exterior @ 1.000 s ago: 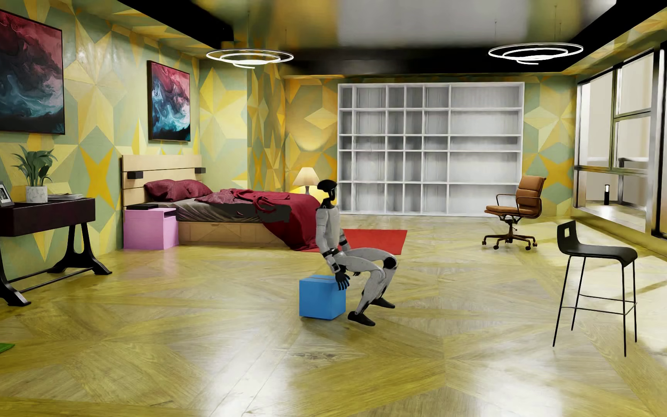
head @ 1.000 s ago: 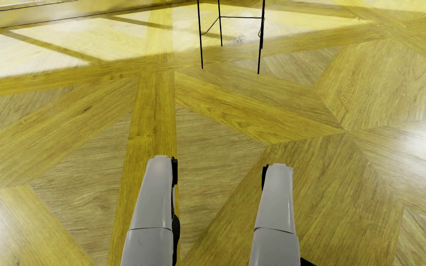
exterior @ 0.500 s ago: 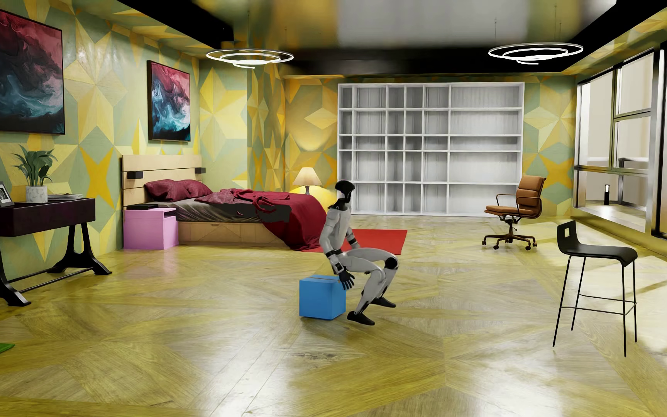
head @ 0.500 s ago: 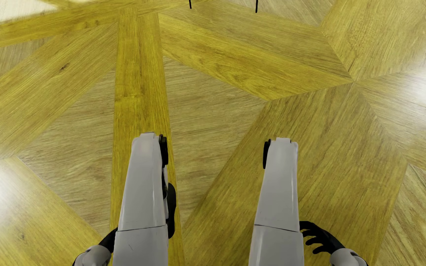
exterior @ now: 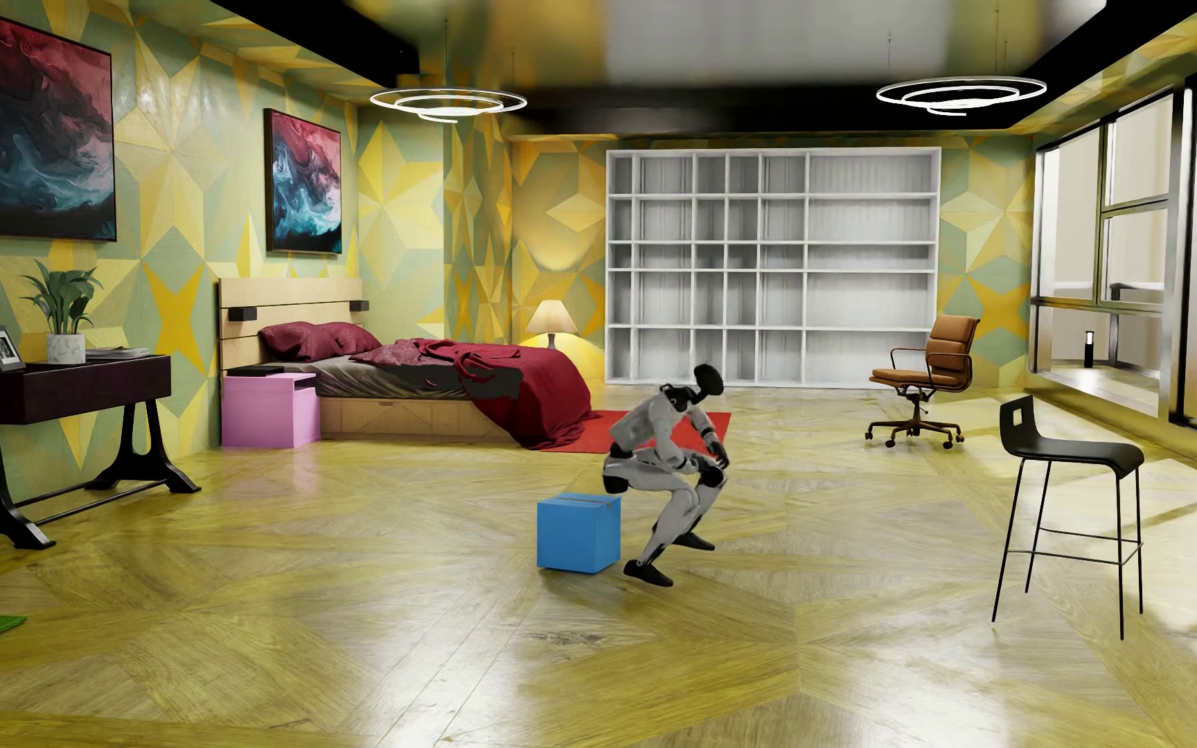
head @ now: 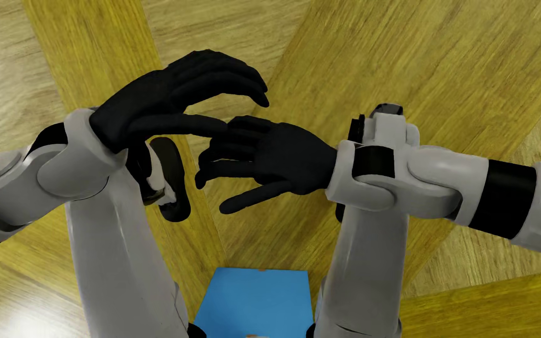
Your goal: Get off of blue box
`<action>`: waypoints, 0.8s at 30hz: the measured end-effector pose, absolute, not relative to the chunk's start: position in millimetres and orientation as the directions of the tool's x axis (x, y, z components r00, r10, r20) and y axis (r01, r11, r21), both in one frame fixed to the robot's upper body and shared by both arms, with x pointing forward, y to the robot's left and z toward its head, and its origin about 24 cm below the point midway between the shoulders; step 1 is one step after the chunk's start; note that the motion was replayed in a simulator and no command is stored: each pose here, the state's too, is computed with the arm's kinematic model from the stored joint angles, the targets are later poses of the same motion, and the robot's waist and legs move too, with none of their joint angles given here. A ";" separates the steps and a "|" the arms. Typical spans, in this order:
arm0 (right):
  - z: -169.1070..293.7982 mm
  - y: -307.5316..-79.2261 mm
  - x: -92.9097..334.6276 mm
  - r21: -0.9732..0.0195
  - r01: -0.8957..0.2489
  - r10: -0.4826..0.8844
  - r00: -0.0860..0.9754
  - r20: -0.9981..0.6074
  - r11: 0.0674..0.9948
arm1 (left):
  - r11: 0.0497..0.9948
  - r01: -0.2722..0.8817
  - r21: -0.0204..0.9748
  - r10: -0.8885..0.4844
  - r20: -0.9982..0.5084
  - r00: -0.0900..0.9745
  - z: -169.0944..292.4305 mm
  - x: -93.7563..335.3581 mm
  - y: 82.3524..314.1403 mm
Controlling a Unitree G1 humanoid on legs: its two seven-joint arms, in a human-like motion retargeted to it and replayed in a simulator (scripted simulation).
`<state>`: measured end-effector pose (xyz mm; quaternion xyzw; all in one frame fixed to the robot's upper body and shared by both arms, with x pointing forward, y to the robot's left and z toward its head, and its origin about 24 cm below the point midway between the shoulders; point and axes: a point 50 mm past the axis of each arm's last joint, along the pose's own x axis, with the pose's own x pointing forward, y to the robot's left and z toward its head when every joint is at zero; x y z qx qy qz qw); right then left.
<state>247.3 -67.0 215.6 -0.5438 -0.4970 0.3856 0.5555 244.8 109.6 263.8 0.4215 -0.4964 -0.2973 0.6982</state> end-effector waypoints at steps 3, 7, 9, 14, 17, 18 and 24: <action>223.2 -52.3 242.4 -0.983 0.149 0.986 0.111 0.125 0.108 | 0.392 -0.007 0.920 -0.904 0.387 0.180 276.9 238.8 78.0; 208.5 -50.9 270.1 -0.980 0.149 0.963 0.217 0.163 0.132 | 0.396 -0.001 0.918 -0.882 0.380 0.278 257.1 267.4 72.9; 184.1 -53.6 295.0 -0.990 0.109 0.931 0.343 0.123 0.091 | 0.351 0.033 0.936 -0.857 0.307 0.413 229.8 296.6 75.2; 71.9 -62.8 340.4 -0.962 -0.264 0.743 0.628 -0.230 -0.074 | 0.160 0.357 0.920 -0.707 -0.145 0.692 104.0 354.1 76.4; -1.6 -77.1 320.7 -0.788 -0.611 0.582 0.615 -0.531 -0.074 | 0.087 0.652 0.754 -0.577 -0.495 0.650 12.9 333.8 74.1; -23.7 -89.6 310.4 -0.715 -0.697 0.511 0.634 -0.580 0.055 | 0.129 0.725 0.676 -0.542 -0.564 0.622 -9.9 321.0 78.6; -77.9 -155.1 241.3 -0.470 -0.749 0.397 0.652 -0.646 0.467 | 0.640 0.693 0.332 -0.310 -0.713 0.628 -99.1 232.3 157.2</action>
